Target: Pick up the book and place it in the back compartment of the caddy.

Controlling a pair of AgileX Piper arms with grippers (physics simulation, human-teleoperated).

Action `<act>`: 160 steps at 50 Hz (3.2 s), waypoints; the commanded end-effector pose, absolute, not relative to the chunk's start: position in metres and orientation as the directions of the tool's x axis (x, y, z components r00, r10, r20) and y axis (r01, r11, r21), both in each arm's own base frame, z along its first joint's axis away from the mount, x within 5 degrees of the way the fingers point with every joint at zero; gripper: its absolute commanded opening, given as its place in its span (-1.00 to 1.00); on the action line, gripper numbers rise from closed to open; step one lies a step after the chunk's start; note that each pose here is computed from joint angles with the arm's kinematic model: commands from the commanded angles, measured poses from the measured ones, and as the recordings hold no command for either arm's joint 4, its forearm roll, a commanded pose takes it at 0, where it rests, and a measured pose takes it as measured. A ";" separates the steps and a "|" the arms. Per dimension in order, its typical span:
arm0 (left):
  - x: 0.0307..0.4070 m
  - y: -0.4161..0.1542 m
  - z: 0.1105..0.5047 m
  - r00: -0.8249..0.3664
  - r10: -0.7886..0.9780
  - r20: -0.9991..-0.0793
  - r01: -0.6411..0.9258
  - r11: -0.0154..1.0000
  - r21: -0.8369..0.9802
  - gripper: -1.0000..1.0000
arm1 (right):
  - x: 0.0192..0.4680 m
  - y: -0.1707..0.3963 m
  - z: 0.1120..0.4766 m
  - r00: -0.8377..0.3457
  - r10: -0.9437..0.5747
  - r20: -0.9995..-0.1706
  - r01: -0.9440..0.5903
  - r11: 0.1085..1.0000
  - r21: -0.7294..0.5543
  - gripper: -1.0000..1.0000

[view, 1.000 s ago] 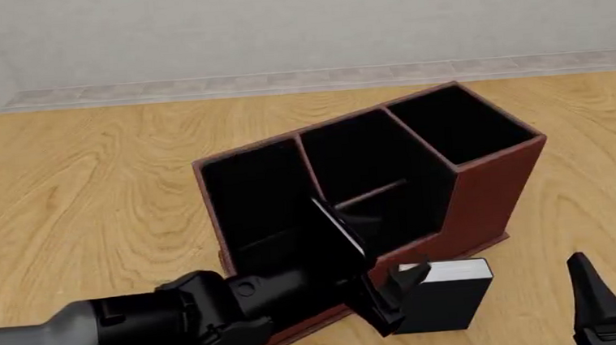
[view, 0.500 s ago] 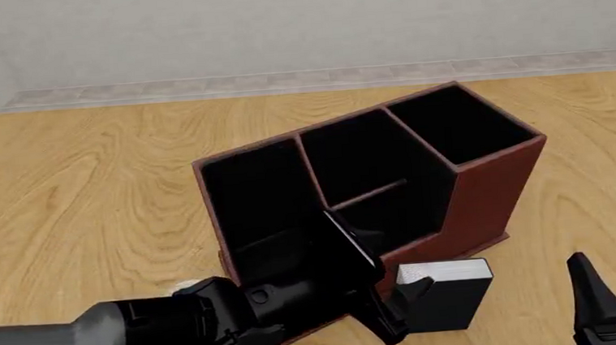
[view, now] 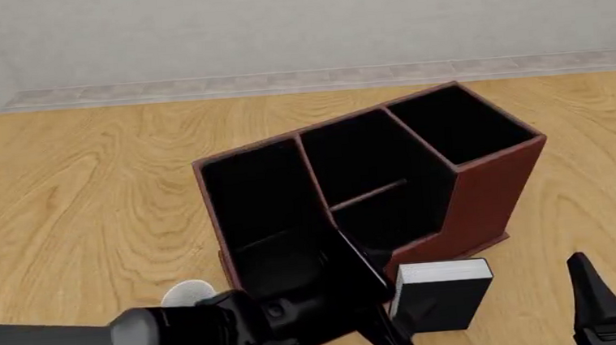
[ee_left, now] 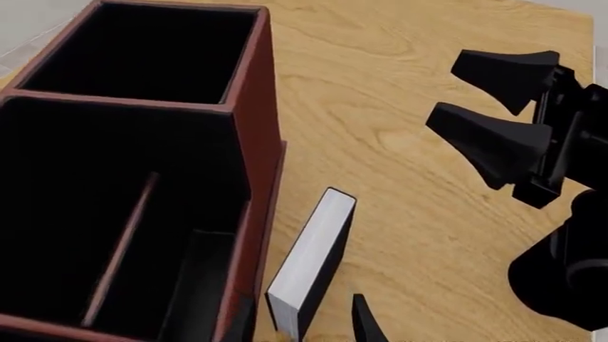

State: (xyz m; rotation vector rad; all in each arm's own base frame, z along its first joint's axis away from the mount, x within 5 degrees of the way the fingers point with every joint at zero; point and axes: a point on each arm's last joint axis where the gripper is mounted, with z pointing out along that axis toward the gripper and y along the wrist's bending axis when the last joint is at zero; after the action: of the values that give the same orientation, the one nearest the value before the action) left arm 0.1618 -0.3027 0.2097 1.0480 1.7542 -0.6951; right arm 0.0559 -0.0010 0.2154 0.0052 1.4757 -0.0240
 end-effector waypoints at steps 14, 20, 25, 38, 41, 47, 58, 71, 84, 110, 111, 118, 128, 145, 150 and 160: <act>0.170 -0.304 0.192 -0.205 0.364 -0.909 0.873 0.488 -0.002 1.00 | 0.056 -0.001 0.215 0.092 -0.010 -0.996 0.019 1.000 -0.008 1.00; 0.171 -0.307 0.187 -0.205 0.371 -0.906 0.874 0.487 0.002 1.00 | 0.056 -0.001 0.216 0.095 -0.013 -0.995 0.019 1.000 -0.011 1.00; 0.172 -0.310 0.185 -0.203 0.374 -0.905 0.875 0.484 0.004 1.00 | 0.056 -0.001 0.215 0.097 -0.017 -0.995 0.020 1.000 -0.015 1.00; 0.178 -0.314 0.176 -0.221 0.379 -0.899 0.869 0.495 -0.005 1.00 | 0.056 -0.001 0.215 0.093 -0.011 -0.996 0.020 1.000 -0.009 1.00; 0.179 -0.315 0.178 -0.223 0.373 -0.900 0.867 0.498 -0.009 1.00 | 0.056 -0.001 0.215 0.097 -0.016 -0.995 0.020 1.000 -0.014 1.00; 0.182 -0.317 0.180 -0.211 0.373 -0.904 0.868 0.496 0.002 1.00 | 0.056 -0.001 0.215 0.097 -0.016 -0.995 0.020 1.000 -0.014 1.00; 0.184 -0.324 0.179 -0.203 0.384 -0.901 0.872 0.488 0.012 1.00 | 0.056 -0.001 0.215 0.094 -0.012 -0.995 0.020 1.000 -0.010 1.00; 0.174 -0.330 0.183 -0.185 0.387 -0.903 0.888 0.460 0.015 1.00 | 0.056 -0.001 0.216 0.097 -0.015 -0.995 0.020 1.000 -0.014 1.00; 0.167 -0.329 0.198 -0.155 0.365 -0.918 0.896 0.443 0.025 -1.00 | 0.056 -0.001 0.216 0.097 -0.015 -0.995 0.020 1.000 -0.014 1.00; 0.159 -0.326 0.253 -0.089 0.312 -0.946 0.905 0.423 0.054 -1.00 | 0.056 -0.001 0.215 0.096 -0.015 -0.995 0.020 1.000 -0.013 1.00; 0.158 -0.325 0.258 -0.084 0.307 -0.948 0.905 0.421 0.056 -1.00 | 0.056 -0.001 0.215 0.094 -0.012 -0.995 0.020 1.000 -0.011 1.00; 0.155 -0.318 0.283 -0.068 0.279 -0.958 0.905 0.421 0.059 -1.00 | 0.056 -0.001 0.215 0.096 -0.014 -0.995 0.020 1.000 -0.012 1.00; 0.156 -0.310 0.304 -0.045 0.276 -0.960 0.900 0.428 0.081 -1.00 | 0.056 -0.001 0.215 0.095 -0.014 -0.995 0.020 1.000 -0.012 1.00; 0.161 -0.290 0.332 -0.033 0.264 -0.964 0.882 0.461 0.096 -1.00 | 0.056 -0.001 0.215 0.095 -0.014 -0.995 0.020 1.000 -0.012 1.00; 0.157 -0.283 0.344 -0.017 0.246 -0.969 0.881 0.462 0.102 -1.00 | 0.056 -0.001 0.215 0.095 -0.013 -0.995 0.020 1.000 -0.011 1.00; 0.161 -0.274 0.351 -0.006 0.246 -0.969 0.870 0.480 0.116 -1.00 | 0.056 -0.001 0.215 0.096 -0.014 -0.995 0.020 1.000 -0.012 1.00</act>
State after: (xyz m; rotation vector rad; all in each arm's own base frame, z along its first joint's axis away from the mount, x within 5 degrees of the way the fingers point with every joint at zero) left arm 0.1588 -0.2848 0.3347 1.0284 1.5722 -0.6754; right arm 0.0559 -0.0010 0.2154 0.0048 1.4752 -0.0247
